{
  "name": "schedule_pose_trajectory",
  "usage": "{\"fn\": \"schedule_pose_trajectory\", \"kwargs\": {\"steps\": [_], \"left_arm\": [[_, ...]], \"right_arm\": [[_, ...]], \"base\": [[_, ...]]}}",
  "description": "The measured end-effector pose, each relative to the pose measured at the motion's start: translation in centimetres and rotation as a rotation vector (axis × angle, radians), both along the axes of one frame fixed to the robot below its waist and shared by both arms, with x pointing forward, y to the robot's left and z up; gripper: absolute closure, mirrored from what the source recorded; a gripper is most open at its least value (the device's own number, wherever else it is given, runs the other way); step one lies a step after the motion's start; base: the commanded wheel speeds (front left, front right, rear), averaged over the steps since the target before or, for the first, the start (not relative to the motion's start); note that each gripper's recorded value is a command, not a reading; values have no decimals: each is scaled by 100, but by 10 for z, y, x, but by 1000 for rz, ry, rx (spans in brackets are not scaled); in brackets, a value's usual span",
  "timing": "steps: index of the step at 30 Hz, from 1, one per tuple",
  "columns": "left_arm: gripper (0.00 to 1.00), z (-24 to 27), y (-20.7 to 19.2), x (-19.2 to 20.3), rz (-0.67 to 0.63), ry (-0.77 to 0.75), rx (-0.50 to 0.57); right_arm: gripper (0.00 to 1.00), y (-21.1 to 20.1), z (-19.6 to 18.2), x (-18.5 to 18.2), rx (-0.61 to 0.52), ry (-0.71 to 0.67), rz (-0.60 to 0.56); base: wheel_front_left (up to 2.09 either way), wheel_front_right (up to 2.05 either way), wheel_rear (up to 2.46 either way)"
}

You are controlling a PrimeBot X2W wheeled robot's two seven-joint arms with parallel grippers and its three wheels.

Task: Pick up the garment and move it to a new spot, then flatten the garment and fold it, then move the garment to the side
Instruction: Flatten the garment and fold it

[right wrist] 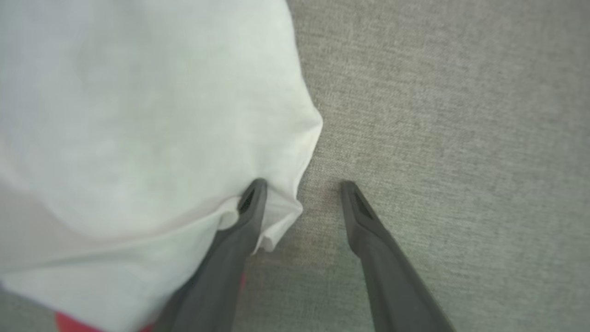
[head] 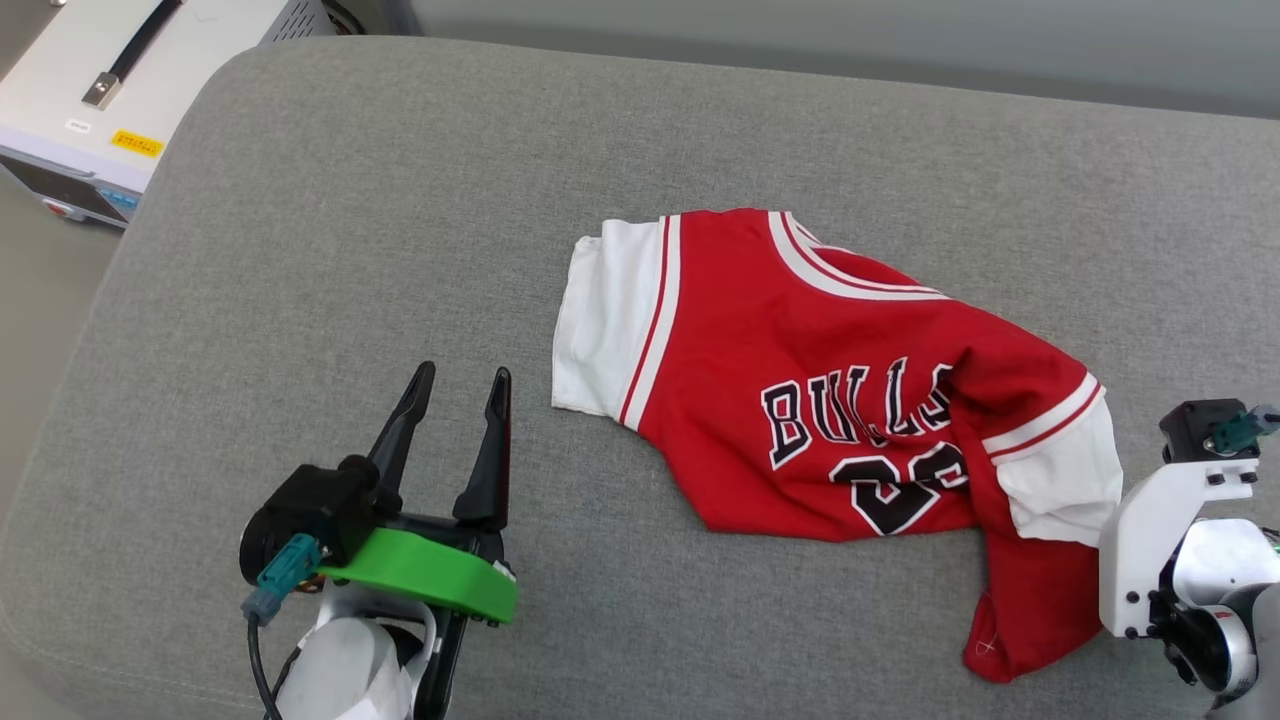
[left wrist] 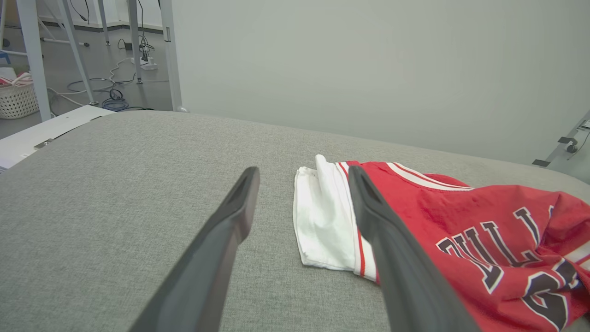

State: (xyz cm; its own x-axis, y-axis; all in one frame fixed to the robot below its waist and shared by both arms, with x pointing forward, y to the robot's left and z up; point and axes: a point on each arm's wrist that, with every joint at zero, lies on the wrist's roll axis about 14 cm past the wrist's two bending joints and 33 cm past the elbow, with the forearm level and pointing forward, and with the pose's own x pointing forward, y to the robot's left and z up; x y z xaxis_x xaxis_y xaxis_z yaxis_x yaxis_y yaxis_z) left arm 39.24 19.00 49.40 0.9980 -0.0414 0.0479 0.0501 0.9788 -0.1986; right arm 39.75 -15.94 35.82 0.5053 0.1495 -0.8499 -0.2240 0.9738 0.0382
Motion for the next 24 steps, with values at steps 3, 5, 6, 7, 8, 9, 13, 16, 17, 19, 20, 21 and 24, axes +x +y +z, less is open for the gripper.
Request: {"fn": "schedule_pose_trajectory", "kwargs": {"steps": [3, 5, 6, 7, 8, 9, 13, 16, 17, 19, 20, 21, 24], "left_arm": [[0, 2, 0, -1, 0, -6, 1], [0, 5, -1, -2, -1, -15, 2], [0, 7, -1, -2, -2, -19, 3], [0, 8, -2, -3, -4, -23, 3], [0, 10, -2, -3, -5, -28, 4], [0, 12, -3, -4, -8, -35, 4], [0, 19, -6, -5, -16, -56, 1], [0, 20, -9, -3, -25, -60, -1], [0, 20, -9, -2, -26, -59, -2], [0, 18, -10, 0, -28, -54, -3], [0, 17, -10, 1, -29, -52, -4], [0, 15, -11, 2, -30, -47, -4], [0, 10, -12, 7, -32, -35, -6]], "right_arm": [[100, 2, 1, -2, -4, -14, 16], [100, -2, 5, -1, -13, -36, 17], [100, -5, 7, 1, -21, -49, 19], [100, -8, 10, 2, -26, -68, 20], [100, -10, 13, 4, -33, -83, 20], [100, -16, 19, 7, -55, -112, 22], [100, -50, 38, 15, -150, -173, 20], [100, -80, 57, 25, -250, -220, 29], [100, -91, 64, 30, -285, -239, 34], [100, -108, 81, 45, -347, -278, 44], [100, -114, 88, 52, -374, -296, 53], [100, -121, 97, 60, -403, -318, 61], [100, -136, 116, 84, -469, -369, 82]], "base": [[0, 0, 0], [0, 0, 0], [0, 0, 0], [0, 0, 0], [0, 0, 0], [0, 0, 0], [0, 0, 0], [0, 0, 0], [0, 0, 0], [0, 0, 0], [0, 0, 0], [0, 0, 0], [0, 0, 0]]}}
